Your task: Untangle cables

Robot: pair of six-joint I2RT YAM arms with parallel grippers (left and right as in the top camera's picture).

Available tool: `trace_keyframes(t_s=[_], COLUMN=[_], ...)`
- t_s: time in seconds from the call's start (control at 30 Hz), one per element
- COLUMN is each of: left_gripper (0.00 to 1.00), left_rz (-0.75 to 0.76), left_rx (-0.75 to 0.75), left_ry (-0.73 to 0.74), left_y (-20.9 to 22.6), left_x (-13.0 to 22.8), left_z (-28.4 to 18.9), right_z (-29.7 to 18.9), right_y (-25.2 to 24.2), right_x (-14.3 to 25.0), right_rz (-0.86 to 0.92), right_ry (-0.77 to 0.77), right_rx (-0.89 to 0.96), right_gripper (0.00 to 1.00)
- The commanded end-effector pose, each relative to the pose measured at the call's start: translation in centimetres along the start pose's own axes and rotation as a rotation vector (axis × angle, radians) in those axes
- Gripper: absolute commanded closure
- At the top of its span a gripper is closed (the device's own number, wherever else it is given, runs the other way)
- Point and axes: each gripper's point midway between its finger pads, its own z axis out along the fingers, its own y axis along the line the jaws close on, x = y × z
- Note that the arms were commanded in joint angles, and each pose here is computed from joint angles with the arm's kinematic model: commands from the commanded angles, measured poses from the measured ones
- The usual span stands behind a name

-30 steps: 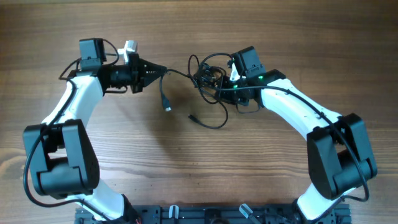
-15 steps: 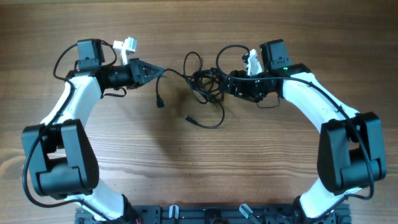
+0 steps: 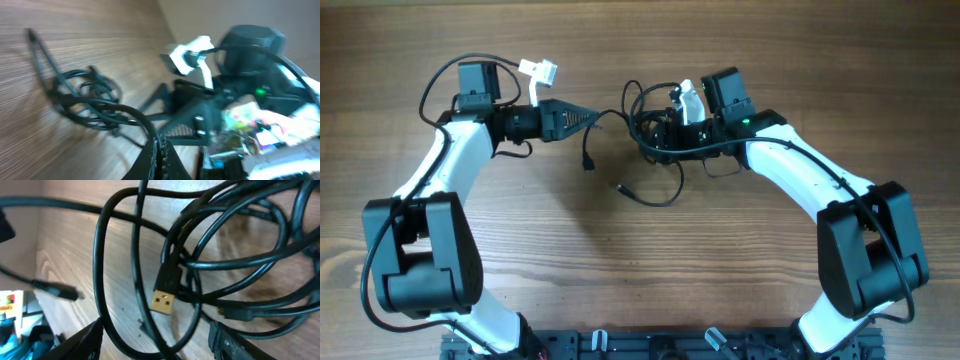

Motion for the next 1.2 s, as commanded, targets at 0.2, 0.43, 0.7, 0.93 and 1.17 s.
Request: trace_keyframes(t_s=[0.2, 0.43, 0.7, 0.93, 1.17], left_gripper=[0.96, 0.96, 0.96, 0.92, 0.92], left_rz=[0.09, -0.014, -0.334, -0.316, -0.303], left_rx=[0.242, 0.036, -0.355, -0.34, -0.364], left_ry=[-0.025, -0.007, -0.074, -0.043, -0.019], left_y=[-4.1, -0.6, 6.1, 5.4, 5.2], left_x=[-0.1, -0.1, -0.5, -0.1, 0.3], left_z=[-0.7, -0.2, -1.3, 0.3, 1.6], right_z=[-0.7, -0.6, -0.2, 0.6, 1.8], right_y=[-4.9, -4.4, -1.0, 1.0, 1.8], right_x=[-1.2, -1.0, -1.3, -0.8, 0.0], right_rz=[0.136, 0.19, -0.001, -0.062, -0.101], right_ry=[-0.084, -0.076, -0.049, -0.033, -0.021], right_rx=[0.248, 0.213, 0.021, -0.036, -0.006], right_gripper=[0.34, 0.29, 0.19, 0.23, 0.3])
